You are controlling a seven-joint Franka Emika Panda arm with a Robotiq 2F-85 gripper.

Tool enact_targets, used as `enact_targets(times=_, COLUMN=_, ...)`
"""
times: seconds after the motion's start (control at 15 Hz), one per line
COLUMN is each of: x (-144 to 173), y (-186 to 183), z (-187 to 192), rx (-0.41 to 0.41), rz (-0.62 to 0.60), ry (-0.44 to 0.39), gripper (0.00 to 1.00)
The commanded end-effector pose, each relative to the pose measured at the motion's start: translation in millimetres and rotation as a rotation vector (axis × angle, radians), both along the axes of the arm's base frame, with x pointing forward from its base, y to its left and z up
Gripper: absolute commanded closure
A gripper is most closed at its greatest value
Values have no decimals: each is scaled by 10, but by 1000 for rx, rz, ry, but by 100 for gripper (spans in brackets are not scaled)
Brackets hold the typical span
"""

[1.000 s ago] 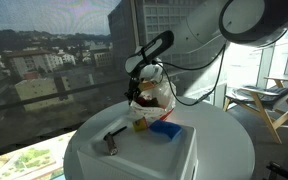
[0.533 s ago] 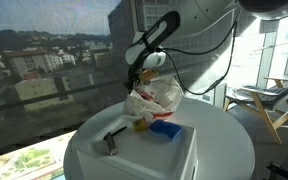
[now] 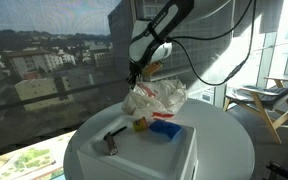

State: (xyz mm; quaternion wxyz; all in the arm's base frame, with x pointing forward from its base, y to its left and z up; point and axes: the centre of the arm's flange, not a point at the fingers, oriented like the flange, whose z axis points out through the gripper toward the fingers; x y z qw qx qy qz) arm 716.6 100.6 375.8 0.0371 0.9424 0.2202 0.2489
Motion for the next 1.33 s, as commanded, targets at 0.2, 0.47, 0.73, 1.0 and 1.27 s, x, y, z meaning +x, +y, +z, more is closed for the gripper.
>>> enact_targets(times=0.2, x=-368, y=154, z=-71, rx=23, rz=140, ry=180, gripper=51)
enact_targets(times=0.47, x=-626, y=204, z=1, rx=-37, rz=163, ry=142, gripper=22)
enact_targets(times=0.73, x=-941, y=195, z=8, rx=-90, rz=241, ry=213, gripper=0)
enact_targets(times=1.0, x=-1139, y=314, z=-269, rx=-105, rz=316, ry=331, gripper=0)
enact_targets(times=1.27, x=-1278, y=616, z=-497, rx=-108, rz=354, ry=290, gripper=0)
